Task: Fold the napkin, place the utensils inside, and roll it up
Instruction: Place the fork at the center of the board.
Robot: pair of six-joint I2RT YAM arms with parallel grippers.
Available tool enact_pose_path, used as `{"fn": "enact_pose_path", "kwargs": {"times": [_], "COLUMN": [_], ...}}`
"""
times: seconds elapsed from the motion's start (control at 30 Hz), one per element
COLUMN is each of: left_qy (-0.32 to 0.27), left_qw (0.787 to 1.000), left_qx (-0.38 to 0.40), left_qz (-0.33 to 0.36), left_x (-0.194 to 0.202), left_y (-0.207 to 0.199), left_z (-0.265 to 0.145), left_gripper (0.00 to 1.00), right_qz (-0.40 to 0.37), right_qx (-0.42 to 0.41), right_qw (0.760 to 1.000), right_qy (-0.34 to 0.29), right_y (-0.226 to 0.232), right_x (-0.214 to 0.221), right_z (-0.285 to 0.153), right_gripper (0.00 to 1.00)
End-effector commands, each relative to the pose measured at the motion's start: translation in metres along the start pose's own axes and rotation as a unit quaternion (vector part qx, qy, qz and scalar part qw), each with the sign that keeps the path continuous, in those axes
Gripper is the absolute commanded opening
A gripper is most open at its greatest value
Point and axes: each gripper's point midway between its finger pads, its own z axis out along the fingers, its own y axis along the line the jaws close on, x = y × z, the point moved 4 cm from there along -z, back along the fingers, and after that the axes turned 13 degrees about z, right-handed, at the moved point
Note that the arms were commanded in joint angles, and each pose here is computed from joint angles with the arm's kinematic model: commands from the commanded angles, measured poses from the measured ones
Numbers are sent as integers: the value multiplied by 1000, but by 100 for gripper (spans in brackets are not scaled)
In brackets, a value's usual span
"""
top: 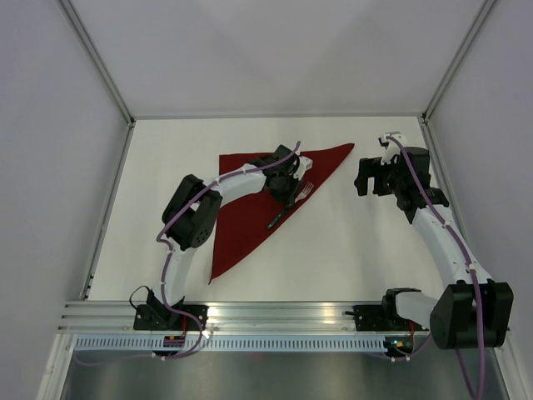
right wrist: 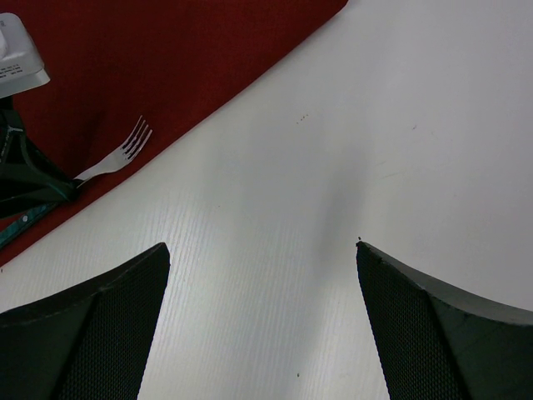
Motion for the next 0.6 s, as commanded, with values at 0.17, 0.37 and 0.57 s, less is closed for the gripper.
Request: {"fn": "enact_pose_path", "kwargs": {"times": [0.17, 0.37, 0.57], "left_qy": [-13, -23, -55], "left_qw": [1000, 1000, 998], "left_qx": [-9, -12, -17], "left_qz": [-9, -6, 2], "left_x": [-12, -18, -36], "left_y": [-4, -5, -7], "left_z": [-13, -20, -44], "left_gripper": [32, 39, 47], "right_qz": [-1, -1, -2], "right_qx": [7, 6, -1], "right_qw": [1000, 1000, 1000], "right_qy": [-6, -5, -3], "right_y": [-2, -1, 0], "right_x": [-3, -3, -2], "right_z": [0, 1, 1], "right_gripper": [98, 98, 98]}}
